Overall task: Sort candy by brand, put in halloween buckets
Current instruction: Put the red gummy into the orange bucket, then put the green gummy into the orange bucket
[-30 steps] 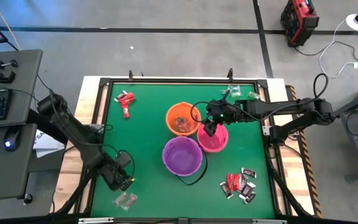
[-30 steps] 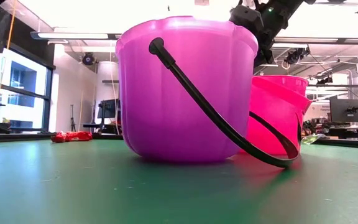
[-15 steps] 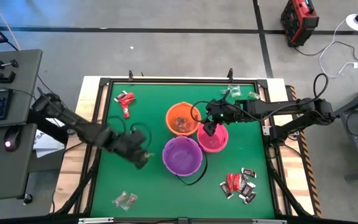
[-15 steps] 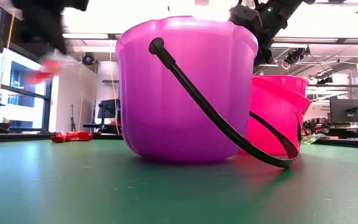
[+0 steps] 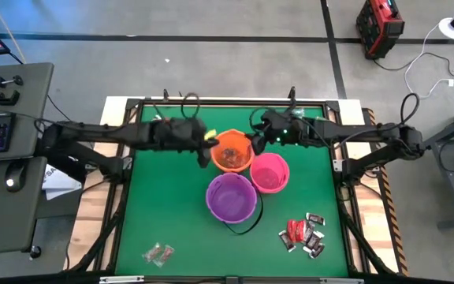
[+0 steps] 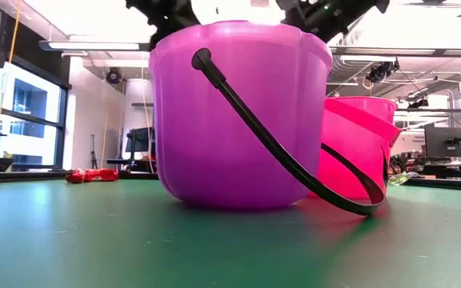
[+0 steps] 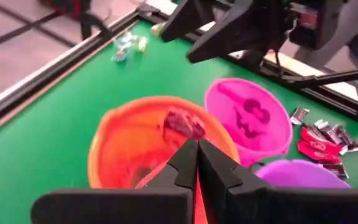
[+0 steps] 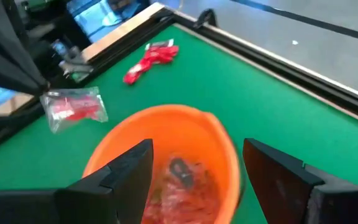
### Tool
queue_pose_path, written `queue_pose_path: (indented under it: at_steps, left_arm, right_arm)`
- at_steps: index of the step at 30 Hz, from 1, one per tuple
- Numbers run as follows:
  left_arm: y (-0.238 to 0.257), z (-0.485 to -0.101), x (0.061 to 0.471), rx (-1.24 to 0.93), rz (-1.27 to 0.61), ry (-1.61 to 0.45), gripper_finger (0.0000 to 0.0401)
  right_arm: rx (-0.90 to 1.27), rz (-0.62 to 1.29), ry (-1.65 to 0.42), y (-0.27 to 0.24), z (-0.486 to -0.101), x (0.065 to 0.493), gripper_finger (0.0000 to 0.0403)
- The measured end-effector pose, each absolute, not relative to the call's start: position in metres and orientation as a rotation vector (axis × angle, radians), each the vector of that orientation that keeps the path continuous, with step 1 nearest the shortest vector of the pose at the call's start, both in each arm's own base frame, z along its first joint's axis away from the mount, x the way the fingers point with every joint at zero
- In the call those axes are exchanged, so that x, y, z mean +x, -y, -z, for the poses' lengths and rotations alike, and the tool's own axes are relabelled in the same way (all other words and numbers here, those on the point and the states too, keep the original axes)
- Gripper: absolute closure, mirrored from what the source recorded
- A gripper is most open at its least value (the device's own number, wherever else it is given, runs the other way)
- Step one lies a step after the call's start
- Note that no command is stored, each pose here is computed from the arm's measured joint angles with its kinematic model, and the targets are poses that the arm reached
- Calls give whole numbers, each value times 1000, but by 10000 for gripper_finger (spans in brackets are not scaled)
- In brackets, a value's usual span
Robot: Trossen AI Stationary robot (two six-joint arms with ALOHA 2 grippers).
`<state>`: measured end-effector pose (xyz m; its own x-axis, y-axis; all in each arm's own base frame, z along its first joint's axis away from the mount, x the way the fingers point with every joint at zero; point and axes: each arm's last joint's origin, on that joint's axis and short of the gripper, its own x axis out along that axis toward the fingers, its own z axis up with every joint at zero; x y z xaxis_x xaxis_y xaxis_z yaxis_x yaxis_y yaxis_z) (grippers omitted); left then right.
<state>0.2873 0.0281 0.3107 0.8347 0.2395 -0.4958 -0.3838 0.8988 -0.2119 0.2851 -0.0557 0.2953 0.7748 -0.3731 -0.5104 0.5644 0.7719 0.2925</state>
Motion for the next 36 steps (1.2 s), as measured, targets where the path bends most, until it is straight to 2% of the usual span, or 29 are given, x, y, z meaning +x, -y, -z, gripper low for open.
queue_pose_path:
  at_steps: [4,7,12,16,18,22,24,27,30,36]
  left_arm:
    - [-47,-295,303,-299,-285,-509,397]
    - [-53,-276,318,-299,-225,-552,378]
    - [-59,-252,337,-361,-157,-570,307]
    - [-66,-258,337,-411,-183,-519,237]
    - [-69,-266,332,-419,-194,-493,207]
    - [-77,-291,317,-455,-219,-397,167]
    - [-80,-305,307,-465,-238,-340,158]
    - [-84,-324,291,-464,-308,-257,153]
    - [-88,-339,278,-464,-415,-180,153]
    - [-93,-346,269,-448,-534,-128,153]
  right_arm:
    - [500,562,-401,65,-299,282,161]
    - [519,574,-352,71,-306,278,161]
    - [558,610,-302,81,-313,271,161]
    - [578,676,-314,96,-311,264,161]
    - [631,767,-334,108,-306,257,161]
    - [796,1147,-432,141,-286,221,162]
    - [881,1320,-465,160,-278,199,165]
    - [930,1461,-532,191,-267,170,173]
    - [941,1495,-586,221,-255,150,185]
    - [991,1412,-776,258,-218,131,206]
